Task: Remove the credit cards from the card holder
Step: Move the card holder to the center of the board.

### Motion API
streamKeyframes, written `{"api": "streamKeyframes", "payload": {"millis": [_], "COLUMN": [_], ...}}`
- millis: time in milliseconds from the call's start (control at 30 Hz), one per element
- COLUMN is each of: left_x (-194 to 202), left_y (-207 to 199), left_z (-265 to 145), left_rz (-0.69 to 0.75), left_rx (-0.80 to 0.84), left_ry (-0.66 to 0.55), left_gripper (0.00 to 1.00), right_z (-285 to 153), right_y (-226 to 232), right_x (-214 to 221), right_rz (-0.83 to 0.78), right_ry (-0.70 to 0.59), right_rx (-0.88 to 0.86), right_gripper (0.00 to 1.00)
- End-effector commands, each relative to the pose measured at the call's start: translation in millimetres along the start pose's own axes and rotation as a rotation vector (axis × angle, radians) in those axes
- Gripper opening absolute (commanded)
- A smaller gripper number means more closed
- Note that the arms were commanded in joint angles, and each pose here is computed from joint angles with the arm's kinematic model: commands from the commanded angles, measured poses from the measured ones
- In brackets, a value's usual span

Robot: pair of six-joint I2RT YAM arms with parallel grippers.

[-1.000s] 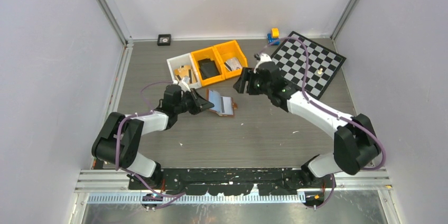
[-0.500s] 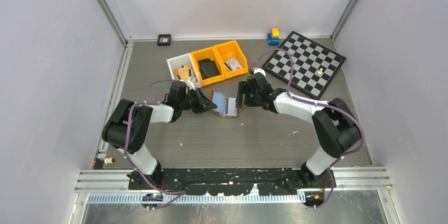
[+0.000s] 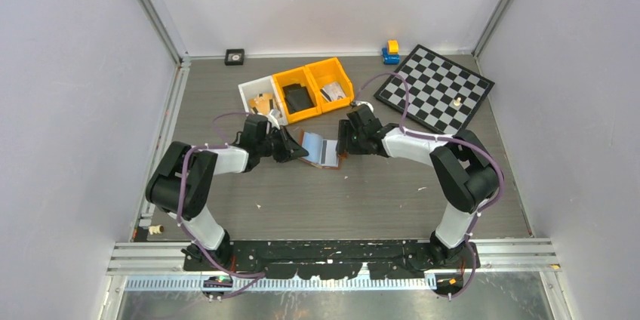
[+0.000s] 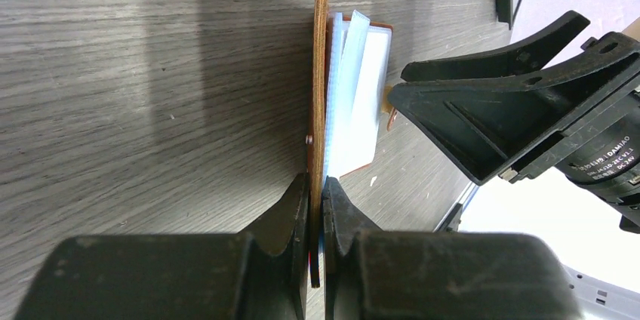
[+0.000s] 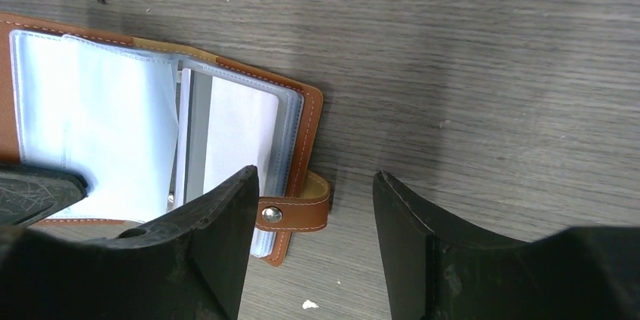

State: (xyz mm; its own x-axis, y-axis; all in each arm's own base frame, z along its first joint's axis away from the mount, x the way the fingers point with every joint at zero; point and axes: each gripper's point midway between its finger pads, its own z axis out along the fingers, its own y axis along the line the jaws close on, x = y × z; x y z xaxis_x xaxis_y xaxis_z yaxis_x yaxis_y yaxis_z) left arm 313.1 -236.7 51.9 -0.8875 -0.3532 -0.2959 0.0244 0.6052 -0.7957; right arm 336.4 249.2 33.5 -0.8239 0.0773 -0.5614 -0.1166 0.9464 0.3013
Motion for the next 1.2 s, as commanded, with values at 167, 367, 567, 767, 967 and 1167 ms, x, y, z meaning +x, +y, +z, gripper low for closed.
{"api": "streamKeyframes", "payload": {"millis": [167,367,567,767,967,1167], "left_x": [-15.2,-18.6,-22.8,-30.8,-36.6,-34.0], "left_y": [-3.0,-4.1,-11.4,-18.4,-29.6,-28.7], "left_z": [-10.1,-20.2,-31.2,-47.6,-66.7,-59.9], "left_rz": [0.065,0.086,0.117,0.161,0.208,0.199], "left_rx": [-0.064,-0.086,-0.076,-0.091,-0.073,-0.069], "left_ry": [-0.064,-0.103,-0.149,-0.217,-0.304,-0.275], "left_gripper": [0.06,0.34,0.48,0.50,0.50,0.54], "right_z": [-4.3,-5.9,-9.3,-19.1,-33.3,-27.6], "right_y": [34.7,36.6,34.1,33.0,29.1,48.7], "right_x": [-13.1,-14.5,-17.6,-23.5,-31.7,-20.0], "right_rz": [0.051,0.056,0.052,0.043,0.041,0.006], "right_ry": [-0.002,-0.004,-0.017,-0.049,-0.116,-0.061], "right_rx": [-0.131,-0.139,-0.123,-0.123,-0.116,-0.177], "right_gripper": [0.33,0.04,0.01,0.49,0.83,0.85]}}
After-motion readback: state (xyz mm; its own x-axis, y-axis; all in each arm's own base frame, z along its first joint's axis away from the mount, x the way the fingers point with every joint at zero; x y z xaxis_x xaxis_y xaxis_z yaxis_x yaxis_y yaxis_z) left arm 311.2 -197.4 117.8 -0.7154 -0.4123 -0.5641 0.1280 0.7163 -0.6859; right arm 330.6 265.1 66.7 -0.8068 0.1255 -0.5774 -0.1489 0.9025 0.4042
